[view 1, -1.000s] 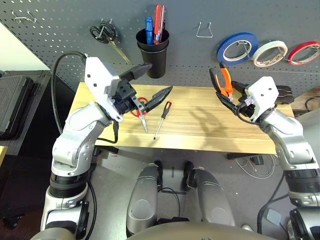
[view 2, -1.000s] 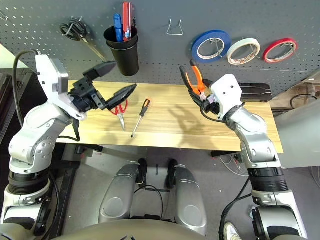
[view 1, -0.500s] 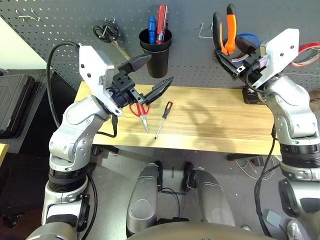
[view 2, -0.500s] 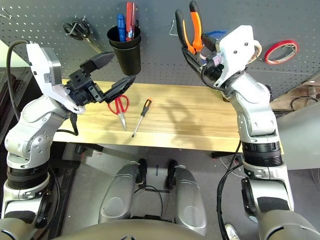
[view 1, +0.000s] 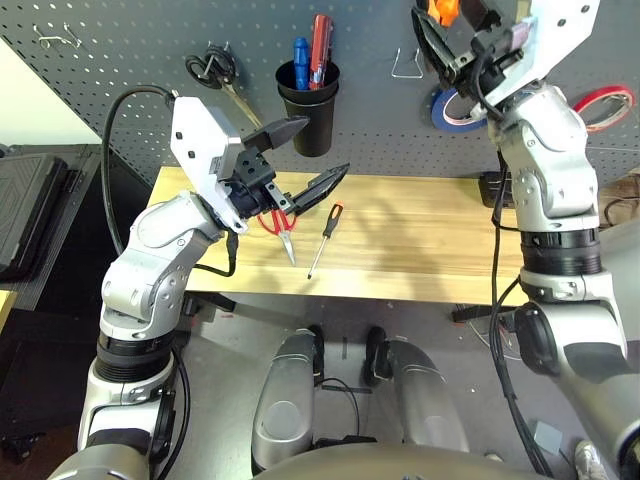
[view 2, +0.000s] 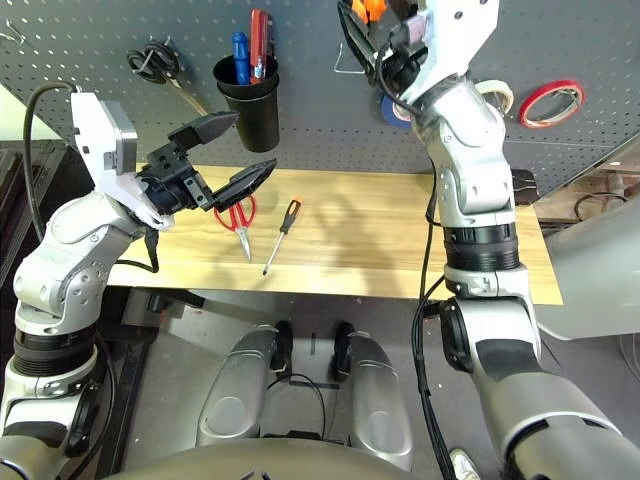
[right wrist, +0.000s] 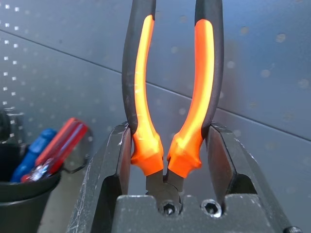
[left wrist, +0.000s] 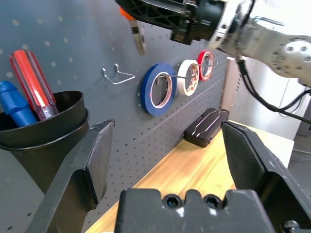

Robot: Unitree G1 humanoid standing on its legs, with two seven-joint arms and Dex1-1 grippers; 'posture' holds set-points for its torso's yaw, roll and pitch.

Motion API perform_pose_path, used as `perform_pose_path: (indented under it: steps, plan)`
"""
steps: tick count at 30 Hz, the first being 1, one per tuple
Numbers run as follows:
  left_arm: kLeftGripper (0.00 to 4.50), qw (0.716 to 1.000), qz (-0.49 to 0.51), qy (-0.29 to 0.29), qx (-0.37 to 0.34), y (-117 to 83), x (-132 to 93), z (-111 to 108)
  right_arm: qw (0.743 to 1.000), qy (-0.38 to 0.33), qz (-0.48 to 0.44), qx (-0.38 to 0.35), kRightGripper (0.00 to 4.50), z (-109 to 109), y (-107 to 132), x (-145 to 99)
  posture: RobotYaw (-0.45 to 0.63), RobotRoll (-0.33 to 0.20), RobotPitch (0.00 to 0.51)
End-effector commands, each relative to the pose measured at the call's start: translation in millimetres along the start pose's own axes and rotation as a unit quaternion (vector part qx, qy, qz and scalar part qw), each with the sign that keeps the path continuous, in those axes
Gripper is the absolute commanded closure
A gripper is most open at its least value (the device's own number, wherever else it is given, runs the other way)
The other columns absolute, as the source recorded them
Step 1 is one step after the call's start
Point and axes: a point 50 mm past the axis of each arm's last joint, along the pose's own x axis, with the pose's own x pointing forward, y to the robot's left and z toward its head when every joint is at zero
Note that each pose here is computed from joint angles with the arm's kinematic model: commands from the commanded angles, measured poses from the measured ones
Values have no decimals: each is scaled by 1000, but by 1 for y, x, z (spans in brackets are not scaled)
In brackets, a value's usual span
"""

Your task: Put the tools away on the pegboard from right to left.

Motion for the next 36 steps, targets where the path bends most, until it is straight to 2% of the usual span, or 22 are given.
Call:
perform_pose_path:
  steps: [1, 10, 14, 18, 27, 36]
  plan:
    - [0, 1000, -3, 10, -2, -2, -1, -5, 1000, -13, -17, -8, 2090, -2, -3, 7, 203, 0, 198]
    - [0, 1000, -1, 13, -4, -3, -2, -6, 999, 8, -26, 21, 2090, -26, 7, 13, 213, 0, 210]
    - [0, 1000, -1, 16, -4, -3, -3, -7, 998, 43, -24, 37, 2090, -47, 15, 10, 218, 0, 213]
    - [0, 1000, 0, 17, -3, -3, -3, -7, 997, 58, -24, 41, 2090, -58, 19, 5, 221, 0, 215]
    - [0, 1000, -1, 18, -4, -4, -4, -7, 998, 47, 22, 26, 2090, -63, 35, -2, 219, 0, 215]
    - [0, 1000, -4, 20, -4, -4, -3, -8, 1000, 14, 3, 22, 2090, -52, 35, 3, 215, 0, 212]
